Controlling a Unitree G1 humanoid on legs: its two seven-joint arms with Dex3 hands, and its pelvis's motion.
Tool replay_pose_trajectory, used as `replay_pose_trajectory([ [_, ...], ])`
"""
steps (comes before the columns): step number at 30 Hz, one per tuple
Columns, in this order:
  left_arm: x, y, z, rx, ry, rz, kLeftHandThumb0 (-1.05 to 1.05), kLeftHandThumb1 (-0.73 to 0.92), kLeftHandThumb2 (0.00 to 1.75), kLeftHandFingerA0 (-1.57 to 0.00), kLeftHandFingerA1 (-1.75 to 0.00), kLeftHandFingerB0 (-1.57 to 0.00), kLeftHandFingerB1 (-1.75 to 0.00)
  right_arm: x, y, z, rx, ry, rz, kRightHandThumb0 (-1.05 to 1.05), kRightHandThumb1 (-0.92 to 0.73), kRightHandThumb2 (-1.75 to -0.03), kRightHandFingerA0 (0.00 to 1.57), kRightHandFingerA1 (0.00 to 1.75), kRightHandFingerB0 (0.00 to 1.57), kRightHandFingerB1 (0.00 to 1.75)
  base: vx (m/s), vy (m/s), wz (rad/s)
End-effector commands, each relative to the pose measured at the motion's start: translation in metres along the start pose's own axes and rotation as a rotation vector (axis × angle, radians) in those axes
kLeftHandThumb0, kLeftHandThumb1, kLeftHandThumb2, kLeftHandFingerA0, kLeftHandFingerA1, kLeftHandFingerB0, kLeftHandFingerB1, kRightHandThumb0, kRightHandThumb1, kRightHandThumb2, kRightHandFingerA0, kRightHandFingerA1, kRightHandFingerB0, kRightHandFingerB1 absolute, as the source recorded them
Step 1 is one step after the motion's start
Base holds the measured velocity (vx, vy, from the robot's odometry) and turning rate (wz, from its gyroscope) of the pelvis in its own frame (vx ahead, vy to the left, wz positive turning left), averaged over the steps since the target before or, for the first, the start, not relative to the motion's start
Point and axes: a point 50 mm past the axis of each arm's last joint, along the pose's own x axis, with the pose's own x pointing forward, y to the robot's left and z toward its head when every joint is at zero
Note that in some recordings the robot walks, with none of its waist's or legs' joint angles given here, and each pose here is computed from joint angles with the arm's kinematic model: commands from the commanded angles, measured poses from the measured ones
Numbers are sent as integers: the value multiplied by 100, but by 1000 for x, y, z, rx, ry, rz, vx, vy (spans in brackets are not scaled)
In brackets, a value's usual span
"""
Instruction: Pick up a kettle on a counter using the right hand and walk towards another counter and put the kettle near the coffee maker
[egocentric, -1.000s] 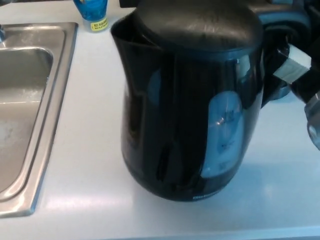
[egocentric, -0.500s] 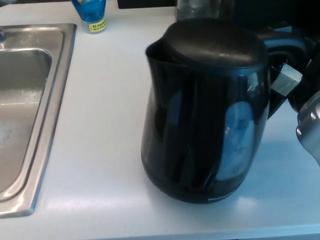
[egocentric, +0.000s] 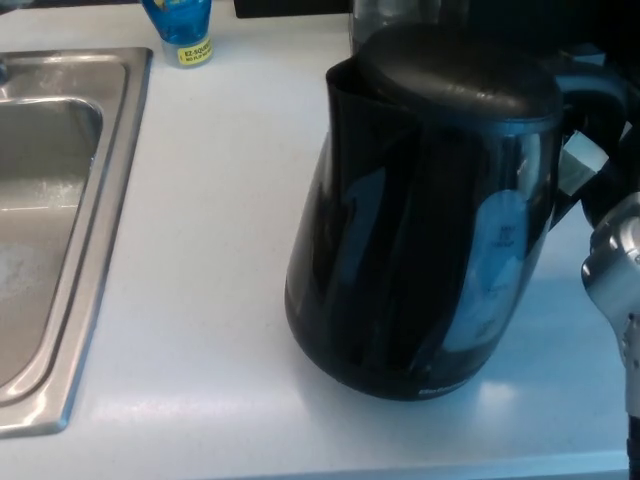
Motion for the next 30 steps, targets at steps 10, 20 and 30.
replay_pose_trajectory([
  [10,1,1,8,2,-64,3,-11,30,148,-108,-127,-105,-111,-6,15,21,-251,-253,28,-20,-55,-118,102,172,82,110,0,0,0],
  [20,5,-2,10,23,-59,-2,-9,29,146,-105,-127,-105,-113,-27,29,36,-444,-316,260,-44,-67,-60,35,59,24,35,0,0,0],
  [30,5,1,10,32,-65,-17,-12,29,146,-108,-126,-106,-112,-21,10,27,-634,-138,327,-44,-53,-81,0,13,8,22,0,0,0],
])
